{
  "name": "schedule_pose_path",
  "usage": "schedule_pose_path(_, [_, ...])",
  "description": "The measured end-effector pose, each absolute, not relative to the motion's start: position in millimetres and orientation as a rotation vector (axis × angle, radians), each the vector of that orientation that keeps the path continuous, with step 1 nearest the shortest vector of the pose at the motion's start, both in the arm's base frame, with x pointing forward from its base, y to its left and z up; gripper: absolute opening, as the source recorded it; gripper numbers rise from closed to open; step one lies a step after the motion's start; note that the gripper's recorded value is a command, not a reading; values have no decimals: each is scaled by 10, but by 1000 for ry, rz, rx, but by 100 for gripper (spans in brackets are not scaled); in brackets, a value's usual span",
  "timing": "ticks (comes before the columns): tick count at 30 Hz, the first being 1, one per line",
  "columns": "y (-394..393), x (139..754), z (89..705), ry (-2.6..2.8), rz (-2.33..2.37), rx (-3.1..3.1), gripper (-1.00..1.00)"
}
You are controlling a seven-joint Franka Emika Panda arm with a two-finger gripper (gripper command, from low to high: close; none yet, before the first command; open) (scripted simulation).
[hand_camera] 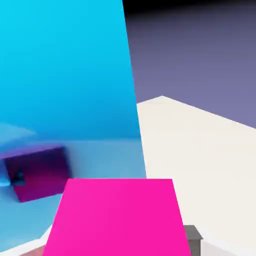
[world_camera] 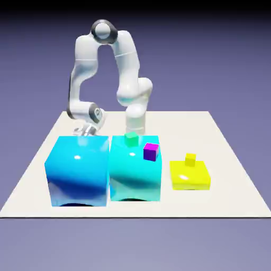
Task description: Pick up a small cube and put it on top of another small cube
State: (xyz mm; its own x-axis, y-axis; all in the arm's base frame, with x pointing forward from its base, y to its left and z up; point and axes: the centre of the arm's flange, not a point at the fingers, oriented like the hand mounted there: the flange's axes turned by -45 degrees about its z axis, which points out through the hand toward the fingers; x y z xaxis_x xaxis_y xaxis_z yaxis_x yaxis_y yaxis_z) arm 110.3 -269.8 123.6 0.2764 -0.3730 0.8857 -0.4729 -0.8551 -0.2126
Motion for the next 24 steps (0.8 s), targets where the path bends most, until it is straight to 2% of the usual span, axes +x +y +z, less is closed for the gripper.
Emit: schedule_pose_path(24, [-3490, 1353, 2085, -1588, 1824, 2425, -100])
